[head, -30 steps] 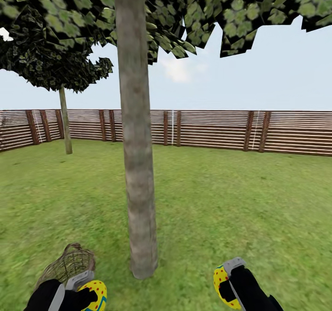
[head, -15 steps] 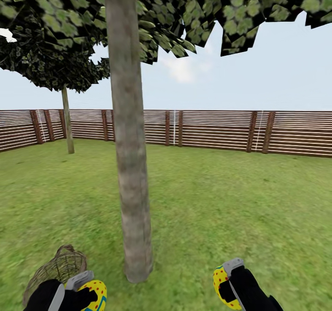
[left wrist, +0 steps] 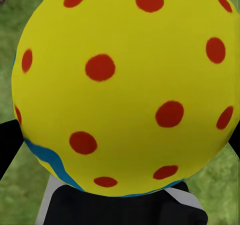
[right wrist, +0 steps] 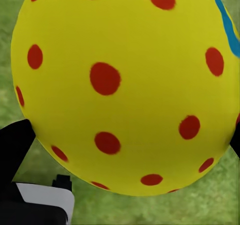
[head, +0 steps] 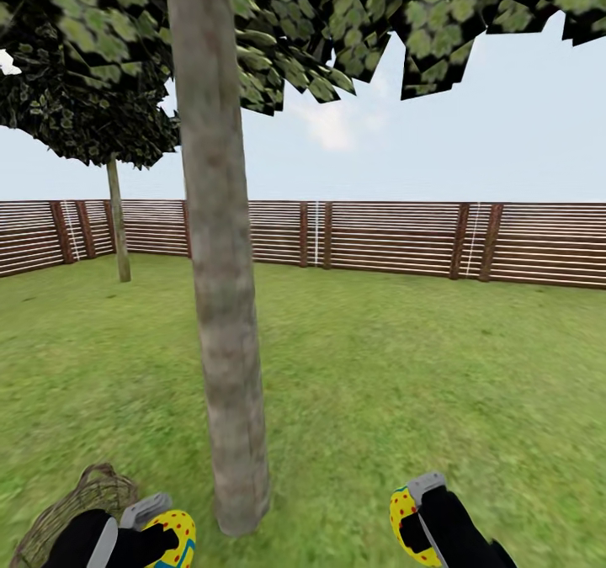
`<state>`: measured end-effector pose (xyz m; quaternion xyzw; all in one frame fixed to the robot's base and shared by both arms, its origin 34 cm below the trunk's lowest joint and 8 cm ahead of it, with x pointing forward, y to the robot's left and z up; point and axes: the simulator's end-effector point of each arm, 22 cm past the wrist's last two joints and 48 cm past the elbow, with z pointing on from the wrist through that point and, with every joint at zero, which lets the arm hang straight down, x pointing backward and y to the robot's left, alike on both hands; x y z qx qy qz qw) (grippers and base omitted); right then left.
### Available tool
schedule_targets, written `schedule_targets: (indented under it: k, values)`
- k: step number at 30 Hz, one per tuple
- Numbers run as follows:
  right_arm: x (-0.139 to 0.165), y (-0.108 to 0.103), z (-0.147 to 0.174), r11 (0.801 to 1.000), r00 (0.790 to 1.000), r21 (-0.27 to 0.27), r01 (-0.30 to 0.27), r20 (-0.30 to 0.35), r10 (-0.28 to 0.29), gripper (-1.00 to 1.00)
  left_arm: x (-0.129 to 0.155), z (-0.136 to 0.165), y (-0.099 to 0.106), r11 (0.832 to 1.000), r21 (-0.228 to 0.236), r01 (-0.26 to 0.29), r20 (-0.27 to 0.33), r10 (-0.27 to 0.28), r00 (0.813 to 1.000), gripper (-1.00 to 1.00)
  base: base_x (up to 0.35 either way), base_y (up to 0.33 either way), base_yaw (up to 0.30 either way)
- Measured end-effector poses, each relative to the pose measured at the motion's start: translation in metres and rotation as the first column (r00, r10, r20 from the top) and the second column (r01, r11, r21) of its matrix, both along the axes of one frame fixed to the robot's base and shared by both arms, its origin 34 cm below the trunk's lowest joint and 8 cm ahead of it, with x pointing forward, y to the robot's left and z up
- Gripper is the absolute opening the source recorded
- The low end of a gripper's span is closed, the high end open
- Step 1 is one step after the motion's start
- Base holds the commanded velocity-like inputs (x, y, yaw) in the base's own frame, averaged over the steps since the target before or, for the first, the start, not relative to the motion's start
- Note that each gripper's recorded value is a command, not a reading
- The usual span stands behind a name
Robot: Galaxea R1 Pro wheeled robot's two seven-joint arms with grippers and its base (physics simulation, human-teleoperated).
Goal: Take the three Easter eggs out of the wicker basket on the lawn in the garden, then place them on the lawn next to a single tree (choose any tree) so that all three eggs are next to the same tree and none are left in the basket.
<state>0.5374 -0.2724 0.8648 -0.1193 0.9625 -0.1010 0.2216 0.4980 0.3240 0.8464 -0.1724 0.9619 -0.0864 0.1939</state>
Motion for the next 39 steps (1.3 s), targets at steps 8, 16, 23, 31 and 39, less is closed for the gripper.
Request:
schedule_targets:
  k: [8,16,23,31,39]
  values:
    - [0.000,0.000,0.000,1.000,1.000,0.000,0.000,-0.001,0.000,-1.00,0.000,0.000,0.000,1.000,0.000,-0.001,0.000,0.001,1.000,-1.00,0.275,-0.080,0.000]
    - [-0.001,0.000,-0.002,1.000,1.000,-0.001,0.000,-0.005,0.000,-1.00,-0.002,-0.002,0.002,1.000,-0.001,-0.004,-0.006,0.004,1.000,-1.00,0.222,-0.003,0.000]
    - [-0.001,0.003,-0.002,1.000,1.000,-0.001,-0.006,-0.005,0.006,-1.00,-0.001,0.000,0.009,1.000,-0.009,-0.028,-0.002,0.028,1.000,-1.00,0.034,0.000,0.000]
    - [0.002,0.002,-0.006,1.000,1.000,0.002,-0.002,-0.004,0.002,-1.00,0.000,-0.006,0.013,0.998,-0.019,-0.053,-0.004,0.053,0.999,-1.00,0.000,0.000,0.000]
    - [0.006,0.002,-0.012,1.000,1.000,0.003,-0.002,-0.003,0.002,-1.00,0.000,-0.015,0.013,0.999,-0.014,-0.052,-0.017,0.052,0.999,-1.00,0.000,0.000,0.000]
